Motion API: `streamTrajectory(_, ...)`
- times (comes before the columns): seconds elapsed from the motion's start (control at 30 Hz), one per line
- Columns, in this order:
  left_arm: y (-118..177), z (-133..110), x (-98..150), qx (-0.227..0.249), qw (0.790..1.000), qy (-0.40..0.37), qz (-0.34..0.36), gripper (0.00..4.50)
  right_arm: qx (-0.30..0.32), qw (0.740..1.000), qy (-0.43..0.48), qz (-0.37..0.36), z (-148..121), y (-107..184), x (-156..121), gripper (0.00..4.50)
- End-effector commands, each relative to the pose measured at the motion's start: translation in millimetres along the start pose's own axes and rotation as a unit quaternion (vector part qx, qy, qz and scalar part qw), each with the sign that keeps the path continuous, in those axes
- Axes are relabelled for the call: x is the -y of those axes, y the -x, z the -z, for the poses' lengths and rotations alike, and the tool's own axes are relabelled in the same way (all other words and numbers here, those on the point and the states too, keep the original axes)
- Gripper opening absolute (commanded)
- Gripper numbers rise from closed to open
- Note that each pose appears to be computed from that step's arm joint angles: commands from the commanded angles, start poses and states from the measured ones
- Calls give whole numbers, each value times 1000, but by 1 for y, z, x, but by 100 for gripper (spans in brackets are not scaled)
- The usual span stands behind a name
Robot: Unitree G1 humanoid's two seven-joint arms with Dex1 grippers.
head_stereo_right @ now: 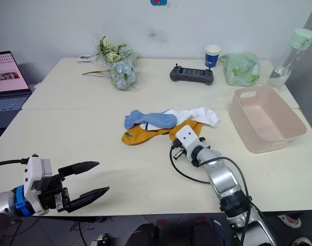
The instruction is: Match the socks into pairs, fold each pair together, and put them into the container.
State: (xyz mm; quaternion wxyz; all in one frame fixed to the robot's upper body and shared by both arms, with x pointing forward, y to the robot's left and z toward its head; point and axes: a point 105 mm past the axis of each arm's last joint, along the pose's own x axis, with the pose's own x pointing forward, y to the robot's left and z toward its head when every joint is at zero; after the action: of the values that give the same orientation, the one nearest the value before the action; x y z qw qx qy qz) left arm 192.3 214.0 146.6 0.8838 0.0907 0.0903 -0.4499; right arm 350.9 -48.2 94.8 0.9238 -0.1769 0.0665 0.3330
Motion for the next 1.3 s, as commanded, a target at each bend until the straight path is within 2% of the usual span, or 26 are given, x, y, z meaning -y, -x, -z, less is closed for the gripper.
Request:
streamTrajectory(0.03,0,-2,1,10,1000,-9,0,450,60,998,2,-5,-38,13,12,3)
streamTrajectory(0.13,0,-2,0,10,1000,-8,-1,450,69,997,0,-14,-47,22,18,3)
streamTrajectory(0.27,-1,-4,-2,11,1000,-7,0,450,90,995,-3,-33,-71,47,39,3)
streamTrajectory(0.4,-2,-6,-3,11,1000,-7,2,450,93,994,-31,-39,-80,62,58,3)
streamTrajectory(0.5,-7,-11,-2,18,1000,-10,11,450,102,993,-42,-39,-92,87,82,3)
streamTrajectory(0.6,-11,-15,-2,23,999,-14,22,450,104,993,-36,-44,-103,111,94,3)
streamTrajectory(0.7,-14,-18,-2,22,999,-17,35,450,96,994,-27,-53,-111,132,98,3)
streamTrajectory(0.87,-17,-20,3,18,998,-16,62,450,82,994,-21,-72,-115,142,90,3)
streamTrajectory(1.0,-16,-21,6,16,997,-15,73,450,90,995,-16,-47,-122,145,95,3)
streamTrajectory(1.13,-14,-19,10,12,996,-12,83,450,70,996,-33,34,-123,174,139,3)
streamTrajectory(1.3,-18,-23,11,18,995,-22,94,450,34,999,-20,26,-119,189,142,3)
